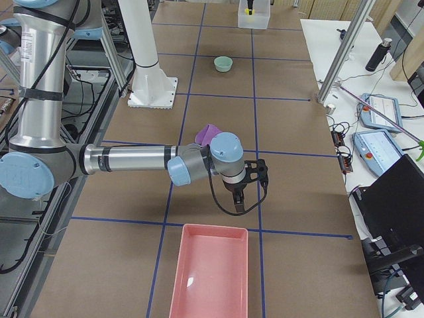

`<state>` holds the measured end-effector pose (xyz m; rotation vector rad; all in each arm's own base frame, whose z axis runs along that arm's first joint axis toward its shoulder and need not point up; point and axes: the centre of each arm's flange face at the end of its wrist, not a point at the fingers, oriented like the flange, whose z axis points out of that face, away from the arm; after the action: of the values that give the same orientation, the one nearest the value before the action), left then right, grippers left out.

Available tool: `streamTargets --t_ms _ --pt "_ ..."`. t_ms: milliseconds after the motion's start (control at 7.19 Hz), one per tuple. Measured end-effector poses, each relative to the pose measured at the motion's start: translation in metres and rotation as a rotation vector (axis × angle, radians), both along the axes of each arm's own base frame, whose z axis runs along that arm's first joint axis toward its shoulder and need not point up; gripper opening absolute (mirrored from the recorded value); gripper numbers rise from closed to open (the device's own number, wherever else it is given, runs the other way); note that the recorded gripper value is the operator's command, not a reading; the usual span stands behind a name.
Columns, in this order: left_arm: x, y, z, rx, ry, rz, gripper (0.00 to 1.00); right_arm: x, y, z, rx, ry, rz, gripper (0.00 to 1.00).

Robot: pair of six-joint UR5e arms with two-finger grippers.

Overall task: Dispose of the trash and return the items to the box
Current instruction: 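Move the left gripper to the green bowl and grasp its rim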

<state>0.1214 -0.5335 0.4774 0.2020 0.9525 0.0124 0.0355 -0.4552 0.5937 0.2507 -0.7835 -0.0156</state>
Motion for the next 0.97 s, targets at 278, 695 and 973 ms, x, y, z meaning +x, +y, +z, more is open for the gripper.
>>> streamTargets --t_ms 278,695,973 --pt "0.098 0.040 -0.049 -0.021 -0.005 0.022 0.98 0.000 0.000 0.000 -0.001 0.001 0.001 1.00" --pt "0.225 0.098 -0.076 -0.029 -0.047 0.037 0.94 0.000 0.000 0.001 -0.003 0.001 0.002 1.00" --pt "0.277 0.131 -0.080 -0.023 -0.064 0.055 0.21 0.000 0.000 0.002 -0.005 0.001 0.002 1.00"
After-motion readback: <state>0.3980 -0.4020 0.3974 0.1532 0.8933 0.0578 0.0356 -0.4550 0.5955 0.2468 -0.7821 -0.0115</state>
